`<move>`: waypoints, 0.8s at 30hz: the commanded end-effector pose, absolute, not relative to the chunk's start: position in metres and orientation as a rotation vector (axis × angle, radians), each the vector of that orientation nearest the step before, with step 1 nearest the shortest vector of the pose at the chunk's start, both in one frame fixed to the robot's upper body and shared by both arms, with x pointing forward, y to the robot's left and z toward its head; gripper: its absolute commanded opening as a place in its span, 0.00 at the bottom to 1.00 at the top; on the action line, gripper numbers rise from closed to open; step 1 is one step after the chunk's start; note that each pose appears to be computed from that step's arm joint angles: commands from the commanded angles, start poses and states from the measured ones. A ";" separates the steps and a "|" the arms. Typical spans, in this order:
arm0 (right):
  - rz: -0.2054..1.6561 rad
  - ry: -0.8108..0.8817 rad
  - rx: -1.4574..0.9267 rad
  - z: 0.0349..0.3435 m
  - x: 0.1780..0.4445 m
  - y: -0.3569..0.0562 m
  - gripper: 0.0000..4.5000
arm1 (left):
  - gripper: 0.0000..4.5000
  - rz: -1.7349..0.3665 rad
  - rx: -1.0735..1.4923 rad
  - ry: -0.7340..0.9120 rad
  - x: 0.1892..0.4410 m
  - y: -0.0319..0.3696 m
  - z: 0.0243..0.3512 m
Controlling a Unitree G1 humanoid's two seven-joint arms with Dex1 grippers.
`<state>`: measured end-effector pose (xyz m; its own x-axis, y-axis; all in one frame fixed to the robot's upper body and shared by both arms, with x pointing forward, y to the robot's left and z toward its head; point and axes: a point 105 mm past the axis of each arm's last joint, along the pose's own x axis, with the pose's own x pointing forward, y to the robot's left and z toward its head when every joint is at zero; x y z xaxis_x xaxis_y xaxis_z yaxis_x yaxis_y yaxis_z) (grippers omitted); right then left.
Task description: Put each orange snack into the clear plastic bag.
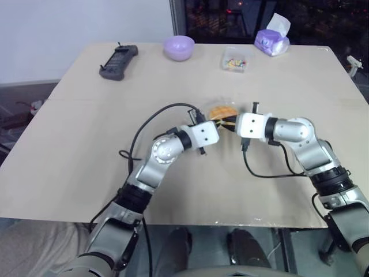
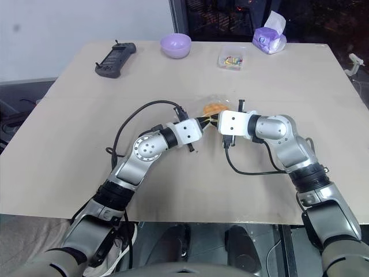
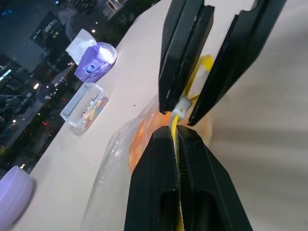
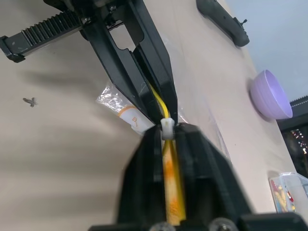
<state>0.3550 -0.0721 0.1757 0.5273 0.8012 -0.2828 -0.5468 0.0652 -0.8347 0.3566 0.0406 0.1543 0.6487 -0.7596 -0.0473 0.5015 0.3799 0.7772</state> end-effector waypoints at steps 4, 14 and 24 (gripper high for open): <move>1.009 -0.347 -1.107 0.193 0.355 -0.070 0.01 | 0.00 -0.813 0.866 -0.388 0.354 0.039 0.165; 0.892 -0.248 -1.165 0.185 0.370 -0.100 0.01 | 0.00 -0.579 0.949 -0.272 0.386 0.082 0.160; 0.749 -0.142 -1.234 0.178 0.387 -0.135 0.01 | 0.00 -0.487 0.974 -0.213 0.398 0.099 0.157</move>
